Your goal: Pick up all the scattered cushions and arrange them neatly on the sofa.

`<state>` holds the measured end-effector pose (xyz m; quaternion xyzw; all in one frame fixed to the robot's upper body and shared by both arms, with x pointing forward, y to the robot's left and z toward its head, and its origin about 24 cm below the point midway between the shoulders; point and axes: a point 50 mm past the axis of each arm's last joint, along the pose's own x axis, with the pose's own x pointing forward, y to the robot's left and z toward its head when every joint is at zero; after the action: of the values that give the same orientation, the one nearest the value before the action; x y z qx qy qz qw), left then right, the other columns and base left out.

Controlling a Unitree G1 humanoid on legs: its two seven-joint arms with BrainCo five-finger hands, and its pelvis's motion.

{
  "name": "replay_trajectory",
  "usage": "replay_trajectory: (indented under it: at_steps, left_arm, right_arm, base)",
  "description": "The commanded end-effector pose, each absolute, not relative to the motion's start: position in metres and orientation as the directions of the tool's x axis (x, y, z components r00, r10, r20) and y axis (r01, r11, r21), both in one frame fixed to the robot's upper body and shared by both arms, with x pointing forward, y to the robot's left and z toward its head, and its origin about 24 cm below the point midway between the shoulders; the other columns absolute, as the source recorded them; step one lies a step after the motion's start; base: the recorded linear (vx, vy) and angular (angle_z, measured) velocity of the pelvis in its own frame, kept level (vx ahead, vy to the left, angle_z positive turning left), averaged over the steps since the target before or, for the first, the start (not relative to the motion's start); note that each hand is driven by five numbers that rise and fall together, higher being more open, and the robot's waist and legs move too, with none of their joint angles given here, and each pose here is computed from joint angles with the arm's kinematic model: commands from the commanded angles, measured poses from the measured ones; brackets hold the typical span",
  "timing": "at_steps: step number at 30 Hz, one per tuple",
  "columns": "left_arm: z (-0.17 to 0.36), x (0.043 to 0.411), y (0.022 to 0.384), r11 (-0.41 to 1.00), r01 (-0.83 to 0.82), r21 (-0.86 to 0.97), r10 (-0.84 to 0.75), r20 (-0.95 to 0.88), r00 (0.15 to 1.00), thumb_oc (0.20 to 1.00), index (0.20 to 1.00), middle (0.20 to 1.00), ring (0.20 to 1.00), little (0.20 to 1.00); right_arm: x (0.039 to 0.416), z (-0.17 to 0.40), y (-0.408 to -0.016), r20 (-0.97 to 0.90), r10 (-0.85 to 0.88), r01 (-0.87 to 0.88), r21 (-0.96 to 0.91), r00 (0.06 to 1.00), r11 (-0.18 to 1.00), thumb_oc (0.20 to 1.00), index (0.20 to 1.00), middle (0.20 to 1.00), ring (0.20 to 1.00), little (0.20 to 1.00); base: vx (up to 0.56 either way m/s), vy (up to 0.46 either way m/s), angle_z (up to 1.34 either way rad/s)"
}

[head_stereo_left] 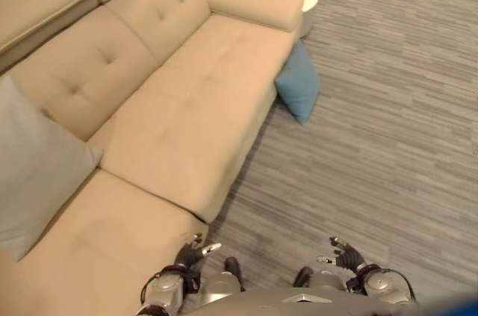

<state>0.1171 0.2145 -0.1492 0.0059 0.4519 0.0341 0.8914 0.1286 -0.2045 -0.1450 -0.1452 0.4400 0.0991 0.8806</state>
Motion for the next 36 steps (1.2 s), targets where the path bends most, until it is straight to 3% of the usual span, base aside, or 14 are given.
replay_trajectory:
  at_steps: [1, 14, 26, 36]
  left_arm:
    - [-0.141, 0.148, 0.198, 0.998, -0.067, -0.008, 0.039, -0.743, 0.668, 1.0, 1.0, 1.0, 1.0, 1.0]
    - [-0.138, 0.163, 0.178, 1.0, -0.008, -0.001, 0.005, -0.725, 0.689, 1.0, 1.0, 1.0, 1.0, 1.0]
    - [-0.131, 0.176, 0.179, 1.0, -0.007, 0.008, 0.011, -0.696, 0.718, 1.0, 1.0, 1.0, 1.0, 1.0]
    - [-0.135, 0.171, 0.179, 1.0, 0.009, 0.005, -0.003, -0.714, 0.701, 1.0, 1.0, 1.0, 1.0, 1.0]
  right_arm:
    - [0.147, -0.135, -0.211, -0.76, 0.044, -0.305, -0.207, 0.648, 0.929, 1.0, 1.0, 1.0, 1.0, 1.0]
    - [0.157, -0.127, -0.221, -0.709, -0.008, -0.229, -0.238, 0.705, 0.944, 1.0, 1.0, 1.0, 1.0, 1.0]
    - [0.183, -0.117, -0.208, -0.653, 0.027, -0.244, -0.244, 0.757, 0.939, 1.0, 1.0, 1.0, 1.0, 1.0]
    - [0.187, -0.112, -0.209, -0.63, 0.03, -0.247, -0.26, 0.776, 0.933, 1.0, 1.0, 1.0, 1.0, 1.0]
  base:
    - [0.03, -0.224, -0.91]
    - [0.07, -0.163, -0.42]
    - [0.2, 0.049, -0.64]
    - [0.24, -0.088, 0.03]
